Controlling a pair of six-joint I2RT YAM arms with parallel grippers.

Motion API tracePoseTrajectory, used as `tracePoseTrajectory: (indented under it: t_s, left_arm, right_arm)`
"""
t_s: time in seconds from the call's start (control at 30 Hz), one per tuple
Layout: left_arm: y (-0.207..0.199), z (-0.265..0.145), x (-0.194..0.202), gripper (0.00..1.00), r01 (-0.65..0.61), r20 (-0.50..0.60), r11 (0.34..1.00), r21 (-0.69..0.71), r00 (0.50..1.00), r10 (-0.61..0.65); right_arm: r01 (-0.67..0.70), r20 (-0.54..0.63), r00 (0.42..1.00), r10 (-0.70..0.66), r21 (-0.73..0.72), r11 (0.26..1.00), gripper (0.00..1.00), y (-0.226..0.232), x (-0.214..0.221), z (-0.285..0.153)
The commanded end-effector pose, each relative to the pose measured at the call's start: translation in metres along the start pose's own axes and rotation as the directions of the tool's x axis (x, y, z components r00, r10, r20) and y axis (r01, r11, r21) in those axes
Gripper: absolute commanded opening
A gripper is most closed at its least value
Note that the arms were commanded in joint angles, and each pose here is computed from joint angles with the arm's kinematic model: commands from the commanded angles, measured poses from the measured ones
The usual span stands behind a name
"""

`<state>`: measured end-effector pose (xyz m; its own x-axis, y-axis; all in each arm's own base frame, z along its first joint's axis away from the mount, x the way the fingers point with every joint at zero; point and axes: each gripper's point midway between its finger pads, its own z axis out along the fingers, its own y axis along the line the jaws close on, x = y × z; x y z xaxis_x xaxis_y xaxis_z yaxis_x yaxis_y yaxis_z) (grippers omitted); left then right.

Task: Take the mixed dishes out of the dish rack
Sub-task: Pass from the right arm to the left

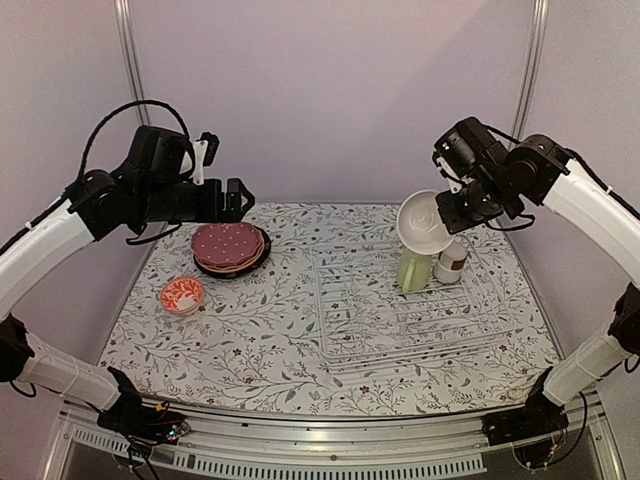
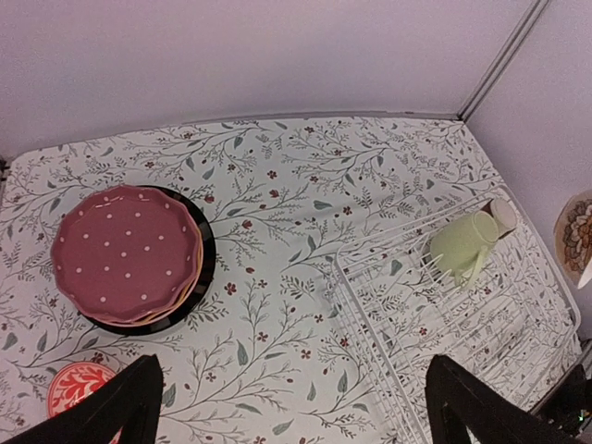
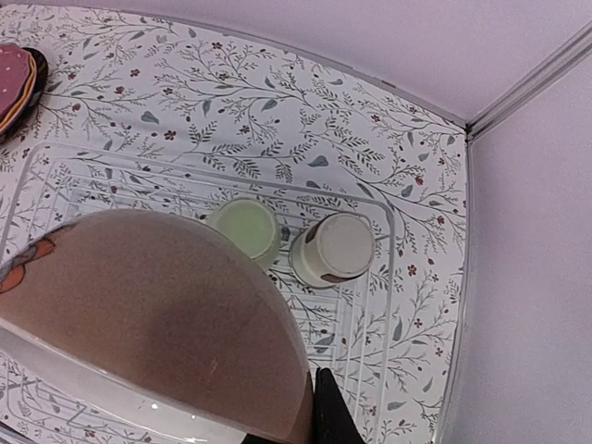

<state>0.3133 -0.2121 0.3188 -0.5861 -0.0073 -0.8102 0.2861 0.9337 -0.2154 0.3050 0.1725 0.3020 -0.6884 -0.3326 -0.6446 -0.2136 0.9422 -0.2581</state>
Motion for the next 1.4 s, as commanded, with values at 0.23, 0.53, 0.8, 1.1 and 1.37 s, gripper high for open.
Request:
tracePoseTrajectory:
  t_s: [0.23,0.53,0.8,1.1,1.37]
  left_arm:
    - [-0.082,-0.012,-0.011,1.0,-0.048,0.109,0.984,0.173,0.994,0.029]
    - [-0.137,0.012,0.011,0.99,-0.165,0.062,0.971,0.175,0.986,0.156]
    - [-0.146,0.034,0.026,0.76,-0.217,0.02,0.97,0.108,0.976,0.216]
    - [-0.133,0.045,0.025,0.37,-0.233,0.004,0.973,-0.002,0.973,0.233]
    - [-0.13,0.053,0.029,0.28,-0.226,-0.009,0.973,-0.043,0.974,0.226]
  right_arm:
    - [-0.255,0.141,0.949,0.281,-0.179,0.95,0.0,0.095,-0.053,-0.005]
    - [-0.259,0.165,0.939,0.3,-0.233,0.937,0.0,0.143,-0.066,-0.013]
    - [-0.234,0.138,0.95,0.28,-0.276,0.932,0.0,0.166,-0.066,-0.015]
    - [-0.231,0.124,0.953,0.277,-0.296,0.927,0.0,0.171,-0.066,-0.017]
    - [-0.242,0.104,0.952,0.286,-0.313,0.918,0.01,0.177,-0.065,-0.014]
